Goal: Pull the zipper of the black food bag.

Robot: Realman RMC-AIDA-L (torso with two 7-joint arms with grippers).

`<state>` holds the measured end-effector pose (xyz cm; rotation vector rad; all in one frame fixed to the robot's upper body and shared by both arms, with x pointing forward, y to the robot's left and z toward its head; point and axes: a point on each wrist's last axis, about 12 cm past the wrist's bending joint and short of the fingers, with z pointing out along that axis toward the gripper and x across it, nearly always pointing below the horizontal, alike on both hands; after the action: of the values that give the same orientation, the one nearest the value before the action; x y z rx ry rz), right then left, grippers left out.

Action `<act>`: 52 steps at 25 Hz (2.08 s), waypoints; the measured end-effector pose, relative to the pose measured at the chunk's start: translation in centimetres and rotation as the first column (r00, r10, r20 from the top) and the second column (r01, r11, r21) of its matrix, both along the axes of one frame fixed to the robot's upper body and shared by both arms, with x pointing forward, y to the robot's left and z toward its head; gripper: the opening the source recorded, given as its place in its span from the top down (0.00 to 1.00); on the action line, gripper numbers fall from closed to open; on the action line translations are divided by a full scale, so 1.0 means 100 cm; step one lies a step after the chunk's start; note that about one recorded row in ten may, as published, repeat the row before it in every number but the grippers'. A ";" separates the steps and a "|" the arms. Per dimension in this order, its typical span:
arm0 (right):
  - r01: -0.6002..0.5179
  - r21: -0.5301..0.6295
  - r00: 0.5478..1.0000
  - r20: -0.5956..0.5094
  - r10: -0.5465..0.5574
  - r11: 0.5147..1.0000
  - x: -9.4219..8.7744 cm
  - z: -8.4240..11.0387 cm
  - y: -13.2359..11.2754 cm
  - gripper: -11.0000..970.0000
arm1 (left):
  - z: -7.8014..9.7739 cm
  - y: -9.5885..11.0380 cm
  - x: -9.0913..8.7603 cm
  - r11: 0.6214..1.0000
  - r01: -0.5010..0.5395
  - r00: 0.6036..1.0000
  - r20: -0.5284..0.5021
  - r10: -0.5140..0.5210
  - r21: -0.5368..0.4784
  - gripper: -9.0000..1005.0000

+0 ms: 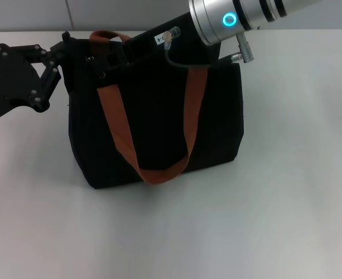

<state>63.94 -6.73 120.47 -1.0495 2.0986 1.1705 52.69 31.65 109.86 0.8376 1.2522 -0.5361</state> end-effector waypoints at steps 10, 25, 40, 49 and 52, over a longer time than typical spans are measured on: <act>0.008 -0.006 1.000 0.016 -0.008 1.000 -0.002 0.003 -0.006 0.99 | 0.001 0.004 -0.002 1.000 -0.022 1.000 0.006 0.022 -0.013 0.87; 0.136 -0.134 0.991 0.020 -0.135 0.982 -0.005 0.001 -0.030 0.99 | 0.002 0.006 -0.003 0.999 -0.028 1.000 0.012 0.028 -0.023 0.86; 0.339 -0.192 0.940 0.051 -0.336 0.921 -0.020 0.001 -0.091 0.99 | 0.003 0.008 -0.001 0.999 -0.047 0.999 0.020 0.048 -0.026 0.85; 0.297 0.037 0.954 0.028 -0.298 0.954 -0.033 -0.001 -0.115 0.99 | 0.003 0.007 -0.001 0.998 -0.051 0.998 0.023 0.052 -0.033 0.85; 0.266 0.154 0.961 0.040 -0.275 0.952 -0.037 -0.005 -0.123 0.88 | 0.003 0.007 -0.001 0.998 -0.048 0.999 0.017 0.048 -0.035 0.85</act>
<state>60.26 -19.06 119.94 -0.6951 1.9985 1.1217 52.58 32.32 110.13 0.7797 1.2399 -0.5092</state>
